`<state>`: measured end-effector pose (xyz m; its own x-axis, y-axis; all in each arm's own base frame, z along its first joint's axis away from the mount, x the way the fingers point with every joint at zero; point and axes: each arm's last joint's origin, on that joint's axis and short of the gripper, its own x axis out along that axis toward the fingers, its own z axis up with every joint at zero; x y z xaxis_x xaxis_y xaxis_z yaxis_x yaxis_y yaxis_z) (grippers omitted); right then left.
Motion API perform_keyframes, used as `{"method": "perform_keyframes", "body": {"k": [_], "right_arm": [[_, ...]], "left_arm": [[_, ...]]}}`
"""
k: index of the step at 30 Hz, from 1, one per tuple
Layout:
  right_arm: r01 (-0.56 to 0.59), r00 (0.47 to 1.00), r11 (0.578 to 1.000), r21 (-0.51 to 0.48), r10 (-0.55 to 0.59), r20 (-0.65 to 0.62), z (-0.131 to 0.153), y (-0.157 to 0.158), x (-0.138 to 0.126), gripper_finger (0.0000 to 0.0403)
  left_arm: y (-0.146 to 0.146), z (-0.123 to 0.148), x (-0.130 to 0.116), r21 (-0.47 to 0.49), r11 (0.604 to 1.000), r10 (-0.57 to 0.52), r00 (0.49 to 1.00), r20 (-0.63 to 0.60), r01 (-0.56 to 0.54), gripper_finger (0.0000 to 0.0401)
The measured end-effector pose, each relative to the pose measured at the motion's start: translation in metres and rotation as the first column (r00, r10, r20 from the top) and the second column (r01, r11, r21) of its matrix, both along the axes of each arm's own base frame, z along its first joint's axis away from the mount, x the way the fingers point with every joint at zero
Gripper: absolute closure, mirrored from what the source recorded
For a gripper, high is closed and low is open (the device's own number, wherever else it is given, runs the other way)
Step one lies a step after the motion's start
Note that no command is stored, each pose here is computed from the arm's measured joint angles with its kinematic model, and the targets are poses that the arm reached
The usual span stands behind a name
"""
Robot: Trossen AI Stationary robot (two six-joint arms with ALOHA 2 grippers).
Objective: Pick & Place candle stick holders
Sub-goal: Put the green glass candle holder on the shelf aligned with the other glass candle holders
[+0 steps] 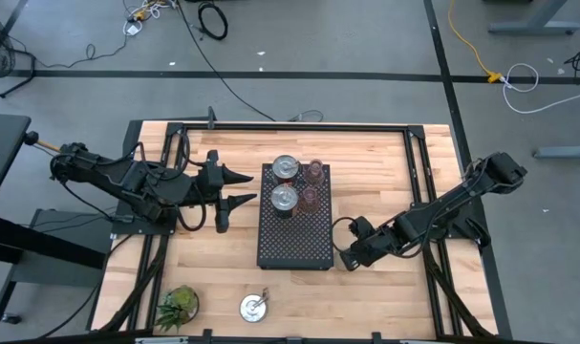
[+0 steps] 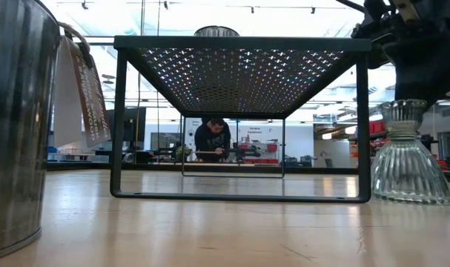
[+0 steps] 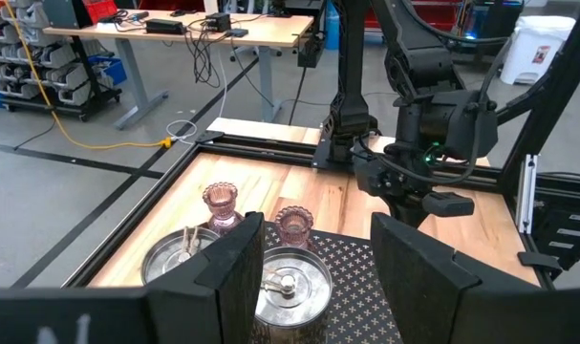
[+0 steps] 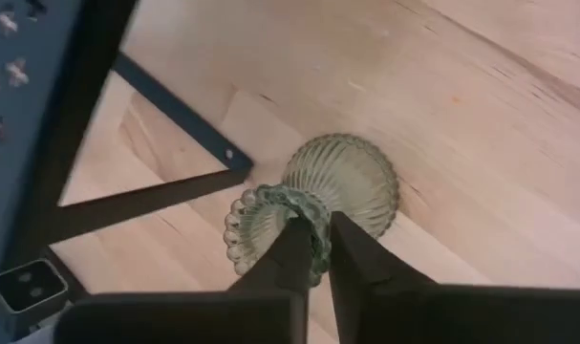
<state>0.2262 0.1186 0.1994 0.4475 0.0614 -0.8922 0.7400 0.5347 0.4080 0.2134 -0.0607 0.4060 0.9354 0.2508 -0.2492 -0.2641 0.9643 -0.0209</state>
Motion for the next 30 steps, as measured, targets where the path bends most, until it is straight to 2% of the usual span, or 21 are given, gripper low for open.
{"method": "perform_keyframes", "body": {"k": [12,19,30], "right_arm": [[-0.024,1.000,1.000,0.013,0.024,0.003,0.001,0.001,0.000,0.0397],[-0.021,0.999,1.000,0.018,0.021,0.028,0.015,-0.006,-0.009,0.0401],[-0.019,0.981,1.000,0.019,0.015,0.195,0.051,-0.020,-0.027,0.0402]], "left_arm": [[0.000,0.000,0.000,0.000,1.000,0.000,1.000,0.000,0.000,0.0204],[0.000,0.000,0.000,0.000,1.000,0.001,1.000,0.000,-0.001,0.0204],[0.000,0.000,0.000,-0.001,1.000,0.001,1.000,0.000,-0.001,0.0204]]}}
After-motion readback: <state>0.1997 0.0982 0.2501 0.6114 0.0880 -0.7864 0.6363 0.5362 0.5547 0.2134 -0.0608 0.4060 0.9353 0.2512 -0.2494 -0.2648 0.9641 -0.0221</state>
